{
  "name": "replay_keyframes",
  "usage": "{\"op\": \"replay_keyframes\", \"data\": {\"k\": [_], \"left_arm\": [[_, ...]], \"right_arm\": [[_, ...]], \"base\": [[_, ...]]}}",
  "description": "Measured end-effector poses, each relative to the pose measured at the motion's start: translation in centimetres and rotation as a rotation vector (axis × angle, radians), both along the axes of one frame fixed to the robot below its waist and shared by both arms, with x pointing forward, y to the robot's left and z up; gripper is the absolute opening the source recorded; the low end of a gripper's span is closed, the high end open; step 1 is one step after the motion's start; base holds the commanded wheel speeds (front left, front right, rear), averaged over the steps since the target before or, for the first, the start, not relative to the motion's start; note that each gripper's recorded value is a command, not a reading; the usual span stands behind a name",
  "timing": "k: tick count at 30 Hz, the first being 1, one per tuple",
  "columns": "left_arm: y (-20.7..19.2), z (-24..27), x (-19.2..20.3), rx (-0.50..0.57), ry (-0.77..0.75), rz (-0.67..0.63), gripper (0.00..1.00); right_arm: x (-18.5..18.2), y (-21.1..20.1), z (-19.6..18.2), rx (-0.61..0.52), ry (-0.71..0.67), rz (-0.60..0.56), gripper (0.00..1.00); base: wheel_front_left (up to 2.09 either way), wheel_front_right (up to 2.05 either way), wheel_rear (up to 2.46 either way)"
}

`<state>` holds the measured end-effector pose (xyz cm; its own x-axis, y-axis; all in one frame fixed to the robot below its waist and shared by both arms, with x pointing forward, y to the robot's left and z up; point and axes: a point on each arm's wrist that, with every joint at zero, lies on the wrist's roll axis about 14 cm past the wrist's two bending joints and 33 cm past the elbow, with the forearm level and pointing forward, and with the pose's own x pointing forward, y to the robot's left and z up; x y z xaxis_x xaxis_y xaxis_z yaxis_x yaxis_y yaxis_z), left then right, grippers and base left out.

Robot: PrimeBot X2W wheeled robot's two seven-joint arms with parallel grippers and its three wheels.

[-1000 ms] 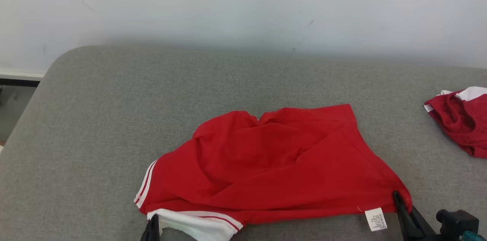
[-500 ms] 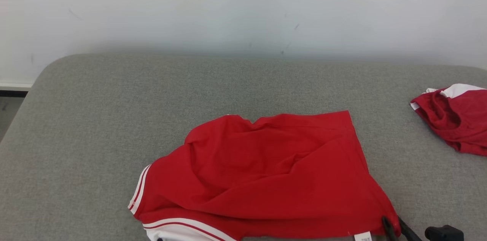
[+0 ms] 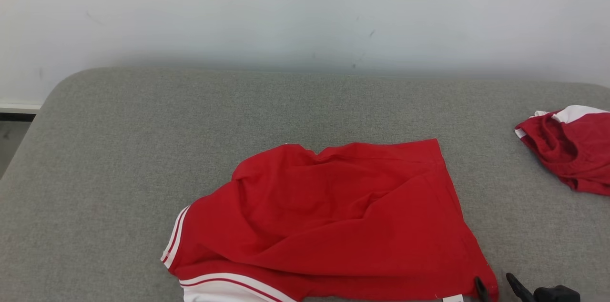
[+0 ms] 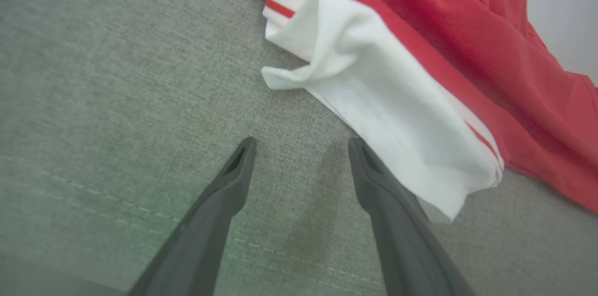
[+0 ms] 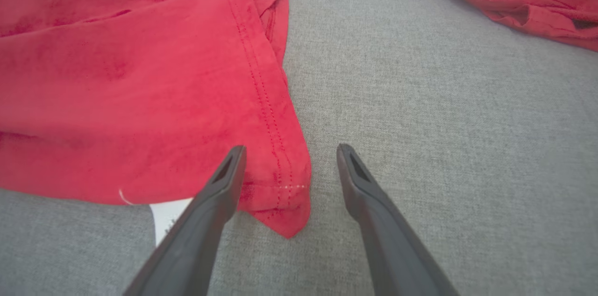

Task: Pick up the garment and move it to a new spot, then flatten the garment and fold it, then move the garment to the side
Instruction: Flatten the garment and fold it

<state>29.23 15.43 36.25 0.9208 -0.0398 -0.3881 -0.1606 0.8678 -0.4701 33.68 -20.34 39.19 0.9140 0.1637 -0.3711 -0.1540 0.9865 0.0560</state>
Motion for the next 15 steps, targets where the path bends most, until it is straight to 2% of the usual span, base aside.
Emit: {"op": "replay_keyframes", "data": {"k": [4,6,7,8,9,10,11,12,13,14,15], "left_arm": [[0.1,-0.2,0.1,0.001,0.005,0.003,1.0],[0.1,-0.2,0.3,-0.006,0.007,0.003,1.0],[0.1,-0.3,0.3,-0.008,0.009,0.002,1.0],[0.0,-0.3,0.3,-0.009,0.01,-0.001,1.0],[-0.1,-0.3,0.4,-0.013,0.01,-0.002,1.0],[-0.2,-0.2,0.6,-0.021,0.005,-0.005,1.0],[-0.3,-0.2,0.7,-0.026,0.005,-0.007,0.92],[-0.5,-0.3,0.7,-0.036,0.012,-0.007,0.49],[-0.6,-0.3,0.8,-0.04,0.011,-0.01,0.33],[-0.6,-0.2,0.9,-0.038,0.006,-0.014,0.0],[-0.7,-0.1,1.1,-0.045,0.001,-0.018,0.0]], "right_arm": [[-0.4,0.2,-0.9,0.002,0.038,-0.001,0.98],[-0.6,0.4,-1.2,0.002,0.055,0.002,0.93],[-0.6,0.5,-1.4,0.003,0.06,0.003,0.86],[-0.7,0.5,-1.5,0.003,0.065,0.002,0.71],[-0.8,0.5,-1.6,0.004,0.07,0.001,0.38],[-0.8,0.5,-1.7,0.005,0.072,0.001,0.2],[-0.8,0.5,-1.7,0.005,0.073,0.001,0.0],[-0.8,0.5,-1.7,0.005,0.074,0.0,0.0],[-0.8,0.5,-1.7,0.005,0.073,0.0,0.0],[-0.7,0.6,-1.6,0.007,0.068,0.001,0.0],[-0.5,0.6,-1.5,0.009,0.059,0.0,0.0]], "base": [[0.0,0.0,0.0],[0.0,0.0,0.0],[0.0,0.0,0.0],[0.0,0.0,0.0],[0.0,0.0,0.0],[0.0,0.0,0.0],[0.0,0.0,0.0],[0.0,0.0,0.0],[0.0,0.0,0.0],[0.0,0.0,0.0],[0.0,0.0,0.0]]}}
